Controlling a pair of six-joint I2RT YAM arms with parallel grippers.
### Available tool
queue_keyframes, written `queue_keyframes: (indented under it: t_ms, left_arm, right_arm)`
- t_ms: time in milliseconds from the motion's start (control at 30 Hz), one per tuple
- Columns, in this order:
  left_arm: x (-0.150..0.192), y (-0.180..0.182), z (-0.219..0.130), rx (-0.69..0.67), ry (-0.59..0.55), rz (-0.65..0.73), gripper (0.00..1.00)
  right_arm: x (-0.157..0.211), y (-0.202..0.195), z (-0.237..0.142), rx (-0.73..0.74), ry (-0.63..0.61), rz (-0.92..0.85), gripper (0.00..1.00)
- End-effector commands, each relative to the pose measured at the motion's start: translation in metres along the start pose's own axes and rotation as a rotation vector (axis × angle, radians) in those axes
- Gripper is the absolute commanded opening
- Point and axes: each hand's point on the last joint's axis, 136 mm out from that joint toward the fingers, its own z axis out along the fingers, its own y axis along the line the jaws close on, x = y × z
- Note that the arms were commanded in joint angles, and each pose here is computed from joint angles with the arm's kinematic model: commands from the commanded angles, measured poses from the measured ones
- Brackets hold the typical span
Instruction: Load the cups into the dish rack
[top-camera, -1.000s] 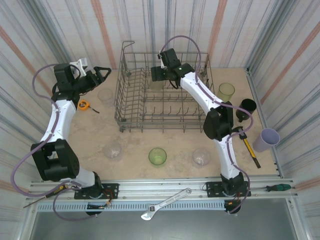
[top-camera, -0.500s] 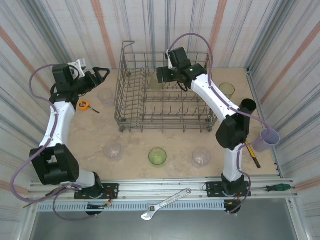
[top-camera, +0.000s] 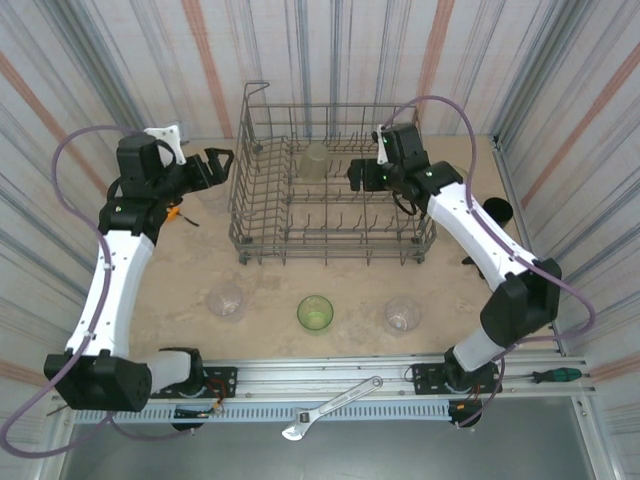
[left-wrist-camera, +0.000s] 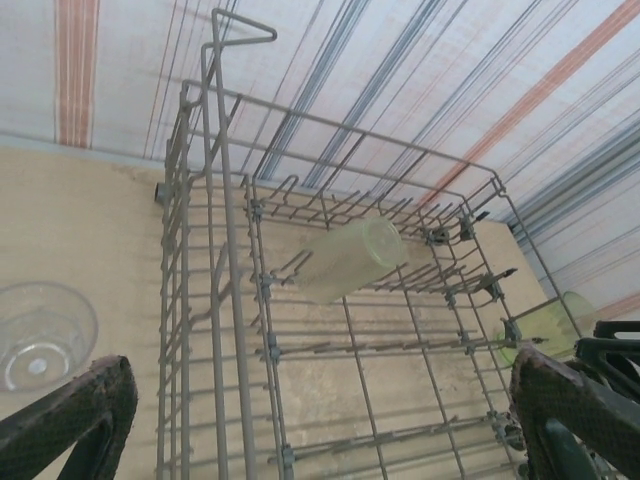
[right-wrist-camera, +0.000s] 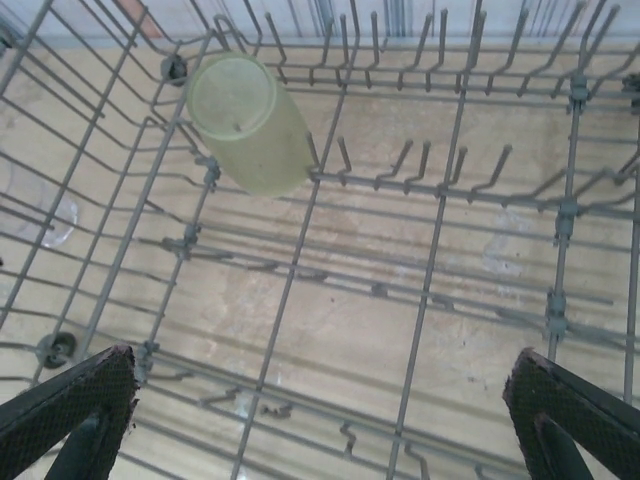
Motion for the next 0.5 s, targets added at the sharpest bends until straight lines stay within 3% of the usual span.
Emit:
queue_keyframes:
  t_ms: [0,467]
  left_arm:
    - [0.018,-0.005,-0.021,-0.073,0.042,-0.019,0.99]
    - [0.1,-0.078,-0.034,0.036,0.29,-0.011,0.99]
  right_arm:
    - [0.003,0.001,-0.018,-0.044,-0.045,0.056,0.99]
    - [0.019,-0.01,-0.048,-0.064,-0.095,0.1,0.99]
